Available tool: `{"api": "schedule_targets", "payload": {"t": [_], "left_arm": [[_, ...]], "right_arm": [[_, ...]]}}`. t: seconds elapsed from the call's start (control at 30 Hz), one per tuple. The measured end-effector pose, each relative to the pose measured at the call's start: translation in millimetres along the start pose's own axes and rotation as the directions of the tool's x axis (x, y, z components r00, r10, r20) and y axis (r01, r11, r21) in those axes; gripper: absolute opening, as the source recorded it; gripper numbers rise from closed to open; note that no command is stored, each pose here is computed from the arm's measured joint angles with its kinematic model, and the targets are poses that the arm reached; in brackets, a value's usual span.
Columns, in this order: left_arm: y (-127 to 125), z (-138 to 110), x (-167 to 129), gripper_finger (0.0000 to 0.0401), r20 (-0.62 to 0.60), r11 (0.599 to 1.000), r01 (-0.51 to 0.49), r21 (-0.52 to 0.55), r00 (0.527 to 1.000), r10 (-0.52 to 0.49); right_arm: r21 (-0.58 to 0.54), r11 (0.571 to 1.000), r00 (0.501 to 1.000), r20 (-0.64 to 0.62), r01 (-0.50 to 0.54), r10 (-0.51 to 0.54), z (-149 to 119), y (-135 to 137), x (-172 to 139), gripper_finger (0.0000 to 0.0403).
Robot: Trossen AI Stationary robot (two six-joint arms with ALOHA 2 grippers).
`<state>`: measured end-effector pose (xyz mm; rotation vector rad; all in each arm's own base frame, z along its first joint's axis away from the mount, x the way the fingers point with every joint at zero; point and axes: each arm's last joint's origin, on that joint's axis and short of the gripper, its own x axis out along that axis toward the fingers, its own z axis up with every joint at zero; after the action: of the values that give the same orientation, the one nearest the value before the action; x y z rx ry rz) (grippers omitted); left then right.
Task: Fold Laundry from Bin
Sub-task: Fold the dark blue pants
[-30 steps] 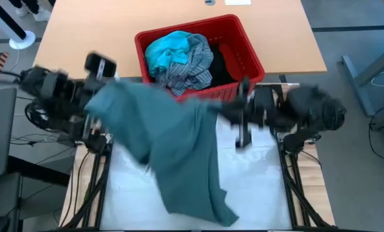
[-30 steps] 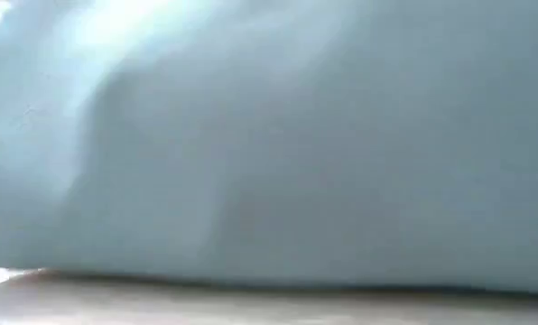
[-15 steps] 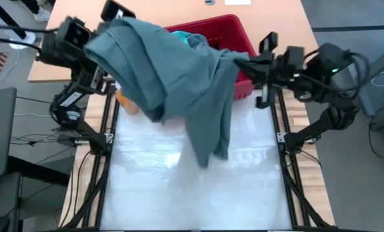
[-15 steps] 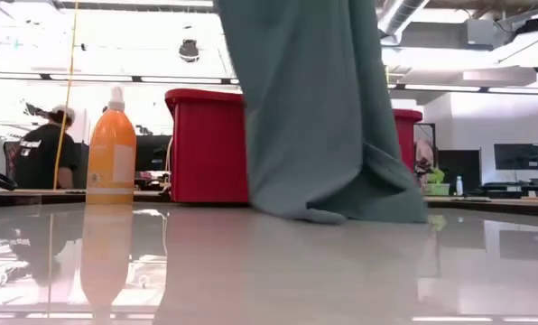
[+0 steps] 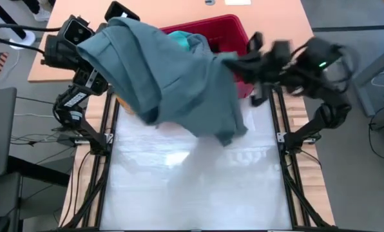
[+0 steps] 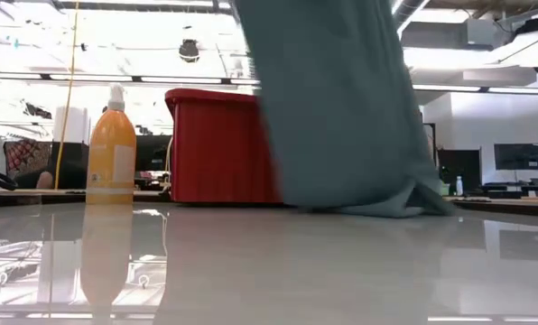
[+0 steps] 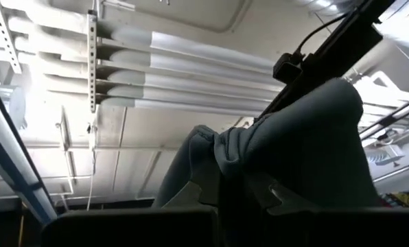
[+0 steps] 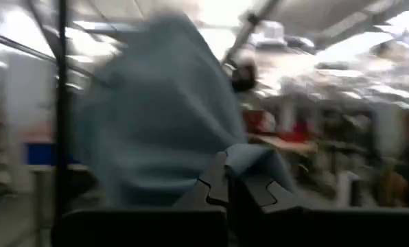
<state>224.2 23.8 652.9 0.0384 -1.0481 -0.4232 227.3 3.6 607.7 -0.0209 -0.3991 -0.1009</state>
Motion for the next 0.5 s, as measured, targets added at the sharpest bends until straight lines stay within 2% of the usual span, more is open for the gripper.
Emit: {"api": "schedule_targets", "payload": {"t": [0.03,0.07,0.1,0.17,0.2,0.23,0.3,0.33,0.37,0.47,0.5], "left_arm": [[0,1,0,0.0000,0.006,1.000,-0.004,0.002,1.000,0.004],[-1,2,0,0.0000,0.010,1.000,-0.004,0.002,1.000,0.004],[-2,5,0,0.0000,0.012,1.000,0.002,-0.002,1.000,-0.002],[-3,8,0,0.0000,0.016,1.000,0.007,-0.004,1.000,-0.007],[-4,9,0,0.0000,0.018,1.000,0.010,-0.002,1.000,-0.010],[-4,10,0,0.0000,0.018,1.000,0.011,-0.001,1.000,-0.011],[-4,10,0,0.0000,0.013,1.000,0.012,-0.002,1.000,-0.012],[-4,10,0,0.0000,0.010,1.000,0.012,-0.004,1.000,-0.012],[-4,9,0,0.0000,0.007,1.000,0.011,-0.006,1.000,-0.011],[-4,9,0,0.0000,0.004,1.000,0.018,-0.009,1.000,-0.018],[-4,9,0,0.0000,0.004,1.000,0.018,-0.009,1.000,-0.018]], "right_arm": [[0.006,0.999,0.999,0.023,0.046,-0.046,1,0,1,0.0022],[0.014,0.999,0.997,0.054,0.047,-0.048,5,1,1,0.0022],[0.016,1.000,0.997,0.080,-0.013,0.012,9,2,-1,0.0022],[0.015,0.977,0.975,0.071,-0.214,0.212,13,6,-7,0.0022],[0.018,0.966,0.965,0.042,-0.259,0.258,9,6,-5,0.0022],[0.025,0.972,0.972,0.018,-0.233,0.232,7,5,-5,0.0022],[0.063,0.998,1.000,0.016,-0.020,0.019,9,2,-7,0.0022],[0.080,0.995,0.998,0.021,0.057,-0.059,9,1,-5,0.0022],[0.078,0.995,0.998,0.007,0.067,-0.068,6,1,-3,0.0022],[0.081,0.985,0.986,-0.046,-0.154,0.158,-3,8,0,0.0022],[0.077,0.985,0.985,-0.067,-0.154,0.159,-7,9,2,0.0022]]}}
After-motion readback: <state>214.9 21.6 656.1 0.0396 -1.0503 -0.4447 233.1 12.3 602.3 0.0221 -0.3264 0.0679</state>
